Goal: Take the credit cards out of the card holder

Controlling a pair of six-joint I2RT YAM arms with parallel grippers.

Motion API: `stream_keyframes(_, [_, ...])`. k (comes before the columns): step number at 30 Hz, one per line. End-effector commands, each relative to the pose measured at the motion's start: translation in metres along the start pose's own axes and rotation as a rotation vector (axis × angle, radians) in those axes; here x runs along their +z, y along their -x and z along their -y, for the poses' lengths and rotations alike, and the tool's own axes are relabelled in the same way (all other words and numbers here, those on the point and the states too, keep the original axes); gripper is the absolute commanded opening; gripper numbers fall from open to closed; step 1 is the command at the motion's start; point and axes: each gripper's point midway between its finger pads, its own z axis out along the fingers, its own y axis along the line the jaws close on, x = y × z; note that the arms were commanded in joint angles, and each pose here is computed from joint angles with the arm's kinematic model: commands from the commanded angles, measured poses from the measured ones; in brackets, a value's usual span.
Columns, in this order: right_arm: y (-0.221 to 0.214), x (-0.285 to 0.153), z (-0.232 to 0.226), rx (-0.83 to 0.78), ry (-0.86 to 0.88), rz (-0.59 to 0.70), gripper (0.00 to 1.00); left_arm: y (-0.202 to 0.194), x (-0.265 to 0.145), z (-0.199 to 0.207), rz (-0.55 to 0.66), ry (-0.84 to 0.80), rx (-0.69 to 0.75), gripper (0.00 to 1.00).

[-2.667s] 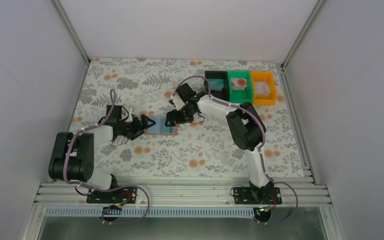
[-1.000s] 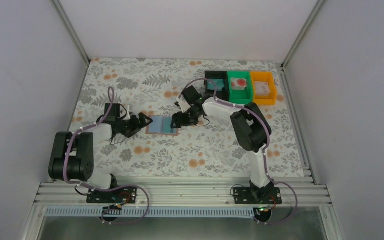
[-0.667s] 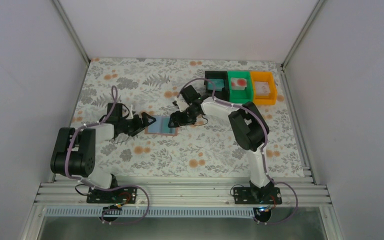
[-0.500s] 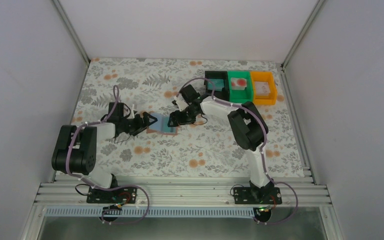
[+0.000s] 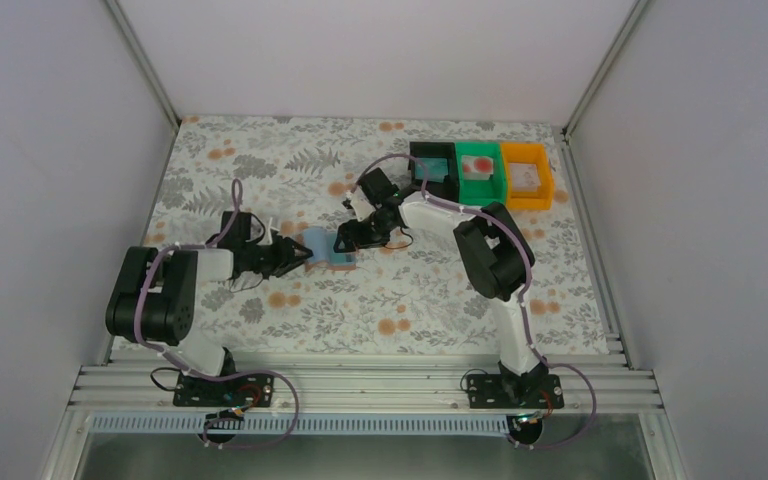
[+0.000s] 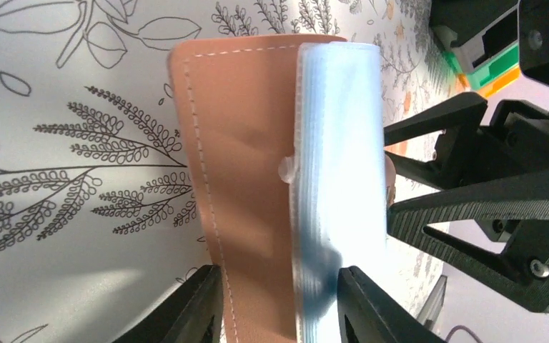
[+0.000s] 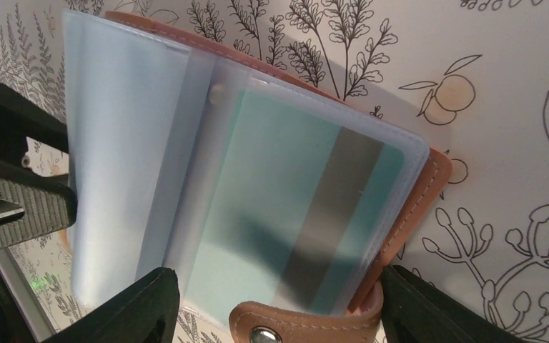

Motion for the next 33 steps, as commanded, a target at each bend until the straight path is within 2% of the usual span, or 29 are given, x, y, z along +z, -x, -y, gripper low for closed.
stream_keyframes(1, [0.003,0.006,-0.015,-0.028,0.044,-0.001,0.72,-0.003,0.002,0.013,-0.025,-0.059,0.042,0.36])
stream_keyframes(8, [0.004,0.004,-0.016,-0.038,0.040,0.009,0.72,-0.003,0.003,0.011,-0.028,-0.052,0.053,0.03])
stream_keyframes(17, [0.007,0.000,-0.016,-0.043,0.035,0.026,0.71,0.000,0.001,0.014,-0.018,-0.044,0.077,0.02])
stream_keyframes(20, [0.014,0.000,-0.012,-0.045,-0.016,0.033,0.70,0.004,-0.002,0.025,-0.013,-0.071,0.112,0.03])
stream_keyframes(22, [0.016,0.001,-0.013,-0.052,-0.024,0.034,0.71,0.006,-0.005,0.035,-0.007,-0.103,0.135,0.28])
stream_keyframes(23, [0.016,0.003,-0.013,-0.053,-0.021,0.032,0.71,0.007,-0.007,0.040,-0.004,-0.120,0.145,0.39])
stream_keyframes(24, [0.014,0.005,-0.013,-0.052,-0.022,0.024,0.71,0.008,-0.007,0.044,-0.001,-0.137,0.158,0.45])
stream_keyframes(29, [0.012,0.009,-0.012,-0.055,-0.033,0.021,0.72,0.003,-0.004,0.046,-0.019,-0.187,0.134,0.62])
stream_keyframes(33, [0.012,0.011,-0.020,-0.074,-0.023,0.019,0.74,0.002,-0.002,0.063,-0.041,-0.232,0.164,0.74])
